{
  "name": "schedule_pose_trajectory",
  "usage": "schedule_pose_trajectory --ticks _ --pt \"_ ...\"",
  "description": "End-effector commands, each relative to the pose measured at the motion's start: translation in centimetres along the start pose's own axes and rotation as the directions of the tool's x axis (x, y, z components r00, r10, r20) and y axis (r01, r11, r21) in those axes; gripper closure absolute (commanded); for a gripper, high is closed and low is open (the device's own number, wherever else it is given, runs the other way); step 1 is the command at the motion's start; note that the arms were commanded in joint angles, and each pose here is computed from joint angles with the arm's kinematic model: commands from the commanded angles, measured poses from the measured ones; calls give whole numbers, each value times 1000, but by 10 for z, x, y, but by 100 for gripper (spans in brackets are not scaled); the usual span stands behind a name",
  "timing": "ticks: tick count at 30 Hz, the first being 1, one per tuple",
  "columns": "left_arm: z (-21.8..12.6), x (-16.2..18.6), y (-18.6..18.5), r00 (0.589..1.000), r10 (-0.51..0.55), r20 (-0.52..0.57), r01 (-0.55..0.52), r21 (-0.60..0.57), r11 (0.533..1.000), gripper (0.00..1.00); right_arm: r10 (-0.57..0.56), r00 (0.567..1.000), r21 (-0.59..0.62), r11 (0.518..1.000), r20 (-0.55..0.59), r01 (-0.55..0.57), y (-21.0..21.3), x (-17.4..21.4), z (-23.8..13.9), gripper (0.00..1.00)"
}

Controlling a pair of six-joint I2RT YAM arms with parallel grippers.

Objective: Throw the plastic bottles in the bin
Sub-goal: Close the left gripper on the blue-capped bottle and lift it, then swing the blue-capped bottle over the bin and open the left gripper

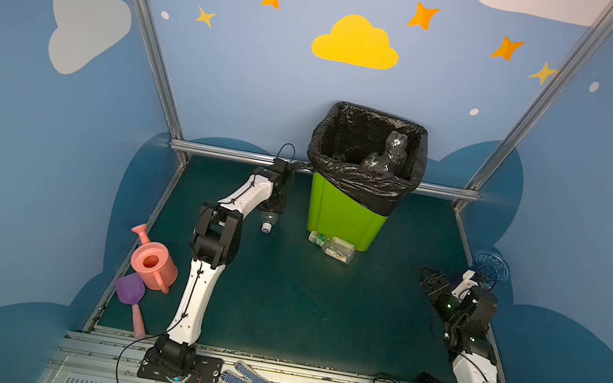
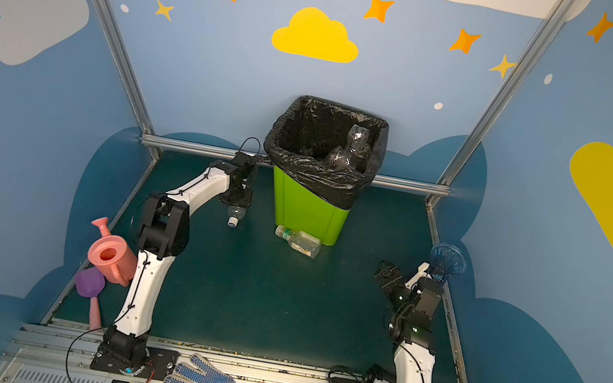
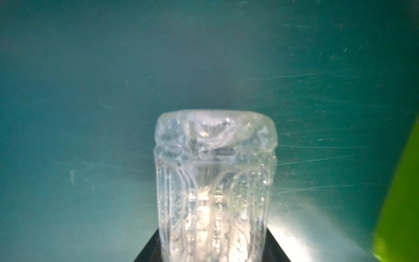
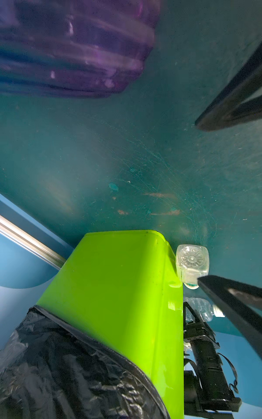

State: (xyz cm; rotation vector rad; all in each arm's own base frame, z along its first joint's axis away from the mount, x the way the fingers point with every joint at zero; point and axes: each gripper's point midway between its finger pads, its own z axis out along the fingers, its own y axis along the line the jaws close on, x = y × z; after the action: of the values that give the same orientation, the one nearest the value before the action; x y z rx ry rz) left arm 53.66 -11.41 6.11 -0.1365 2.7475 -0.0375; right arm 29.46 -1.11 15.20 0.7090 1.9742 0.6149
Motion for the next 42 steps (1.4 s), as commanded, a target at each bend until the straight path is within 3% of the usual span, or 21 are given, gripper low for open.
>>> schedule_pose_trajectory --ticks 1,5,8,10,12,14,15,16,17,21,22,24,26,27,28,30,31,33,36,38,42 --pt "-74 -43 4 976 -156 151 130 169 977 54 -1 1000 -35 999 29 2 13 -13 -6 2" --pt "-173 -77 18 910 -243 337 150 279 949 58 2 999 -46 999 45 0 17 -20 -8 2" --pt "-269 -94 34 791 -323 520 148 350 925 57 3 998 -56 998 57 0 21 -25 -10 2" --pt "-337 -98 53 642 -427 637 168 426 889 55 7 998 -61 998 66 -3 23 -28 -11 2" --pt "-413 -96 74 399 -548 735 140 542 829 53 10 997 -67 998 73 -5 24 -31 -11 2" --pt "-455 -83 86 224 -632 742 93 629 772 52 11 997 -74 997 80 -5 26 -34 -12 2" --pt "-471 -77 89 169 -665 728 64 665 744 52 12 997 -78 997 78 -6 27 -35 -12 2" --pt "-479 -75 87 156 -687 710 42 690 722 52 12 997 -81 997 79 -5 28 -36 -12 2" --pt "-487 -76 78 172 -704 689 0 715 699 52 14 997 -83 996 79 -7 29 -37 -12 2" --pt "-487 -102 10 317 -686 655 -146 749 647 52 28 997 -107 994 79 -19 34 -40 -12 2" --pt "-479 -110 -15 362 -660 658 -169 743 648 50 33 997 -115 993 76 -24 35 -39 -12 2" --pt "-452 -126 -86 526 -530 665 -218 707 672 40 42 997 -129 991 67 -34 36 -37 -11 2" --pt "-433 -129 -137 655 -387 649 -227 658 718 30 40 997 -135 990 60 -32 38 -37 -12 2" --pt "-432 -127 -154 671 -352 652 -243 642 727 22 32 998 -134 991 56 -24 39 -37 -13 2" --pt "-434 -122 -160 671 -344 657 -257 641 723 17 21 998 -136 991 55 -13 41 -37 -15 2" --pt "-444 -119 -175 691 -363 625 -292 700 651 3 -1 998 -130 992 62 9 42 -38 -20 2" --pt "-453 -118 -178 681 -373 631 -308 708 635 0 -6 998 -128 992 64 14 41 -38 -21 2" --pt "-482 -111 -176 611 -406 679 -365 697 618 0 -7 997 -123 992 73 16 39 -36 -23 2" --pt "-509 -90 -161 460 -449 766 -421 634 649 0 6 998 -131 991 70 4 36 -32 -22 2" --pt "-517 -74 -149 403 -463 789 -435 611 662 0 16 998 -135 991 60 -8 34 -28 -19 2" --pt "-506 -51 -127 395 -437 808 -410 581 703 0 37 999 -146 989 25 -33 32 -23 -12 2"
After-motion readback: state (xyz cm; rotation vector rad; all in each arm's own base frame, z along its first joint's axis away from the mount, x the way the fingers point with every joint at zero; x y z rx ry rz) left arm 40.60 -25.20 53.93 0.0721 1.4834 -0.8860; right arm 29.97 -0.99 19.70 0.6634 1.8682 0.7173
